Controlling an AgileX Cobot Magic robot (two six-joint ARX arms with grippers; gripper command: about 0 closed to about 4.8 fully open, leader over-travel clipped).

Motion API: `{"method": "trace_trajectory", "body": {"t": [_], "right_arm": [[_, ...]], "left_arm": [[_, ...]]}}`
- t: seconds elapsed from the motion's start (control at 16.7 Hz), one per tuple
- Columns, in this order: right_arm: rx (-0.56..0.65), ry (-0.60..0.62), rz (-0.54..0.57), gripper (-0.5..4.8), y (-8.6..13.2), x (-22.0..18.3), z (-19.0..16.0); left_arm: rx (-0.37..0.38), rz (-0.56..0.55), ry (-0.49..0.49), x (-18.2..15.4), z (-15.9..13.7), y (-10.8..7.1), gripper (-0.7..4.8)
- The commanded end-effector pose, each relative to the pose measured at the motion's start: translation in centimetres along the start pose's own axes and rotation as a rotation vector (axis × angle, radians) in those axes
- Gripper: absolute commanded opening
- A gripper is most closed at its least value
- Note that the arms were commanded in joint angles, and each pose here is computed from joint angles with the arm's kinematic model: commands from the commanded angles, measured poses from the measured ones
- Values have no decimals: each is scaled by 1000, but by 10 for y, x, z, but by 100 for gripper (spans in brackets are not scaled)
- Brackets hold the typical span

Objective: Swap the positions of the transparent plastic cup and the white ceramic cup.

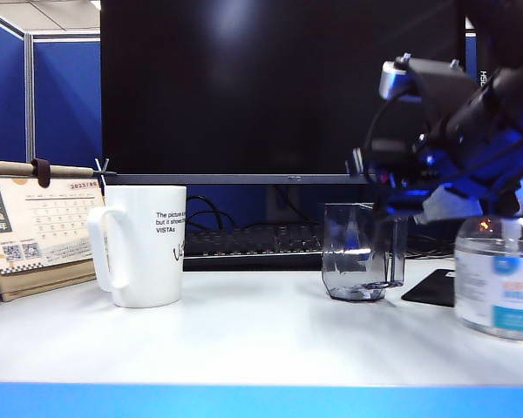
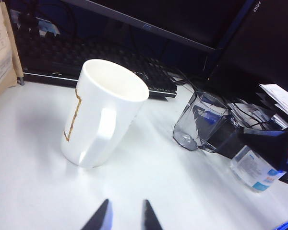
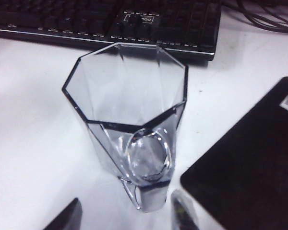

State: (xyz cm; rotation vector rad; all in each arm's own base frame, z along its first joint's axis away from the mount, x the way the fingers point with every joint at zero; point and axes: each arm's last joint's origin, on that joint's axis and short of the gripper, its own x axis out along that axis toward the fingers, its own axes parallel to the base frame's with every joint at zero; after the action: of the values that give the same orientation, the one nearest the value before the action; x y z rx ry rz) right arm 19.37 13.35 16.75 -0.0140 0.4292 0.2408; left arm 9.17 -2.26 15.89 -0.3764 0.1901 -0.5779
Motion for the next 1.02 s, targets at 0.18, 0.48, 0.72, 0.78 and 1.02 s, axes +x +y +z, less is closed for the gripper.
{"method": "trace_trajectory", "body": {"t": [0.18,0.48,0.72,0.78,1.02], "right_arm": [[24,-18,-106,244,-13,6,2],[44,-32,-73,244,-16,14,2],[31,12,-79,244,-16,22,-8],[28,22,-81,244,-15,24,-10],[24,25,-87,244,-15,32,-16]], "left_arm": [[5,-4,2,0,1,0,90],[4,-3,3,0,0,0,90],[5,-3,3,0,0,0,90],[4,-3,4,0,0,0,90],[3,-2,6,0,0,0,90]]}}
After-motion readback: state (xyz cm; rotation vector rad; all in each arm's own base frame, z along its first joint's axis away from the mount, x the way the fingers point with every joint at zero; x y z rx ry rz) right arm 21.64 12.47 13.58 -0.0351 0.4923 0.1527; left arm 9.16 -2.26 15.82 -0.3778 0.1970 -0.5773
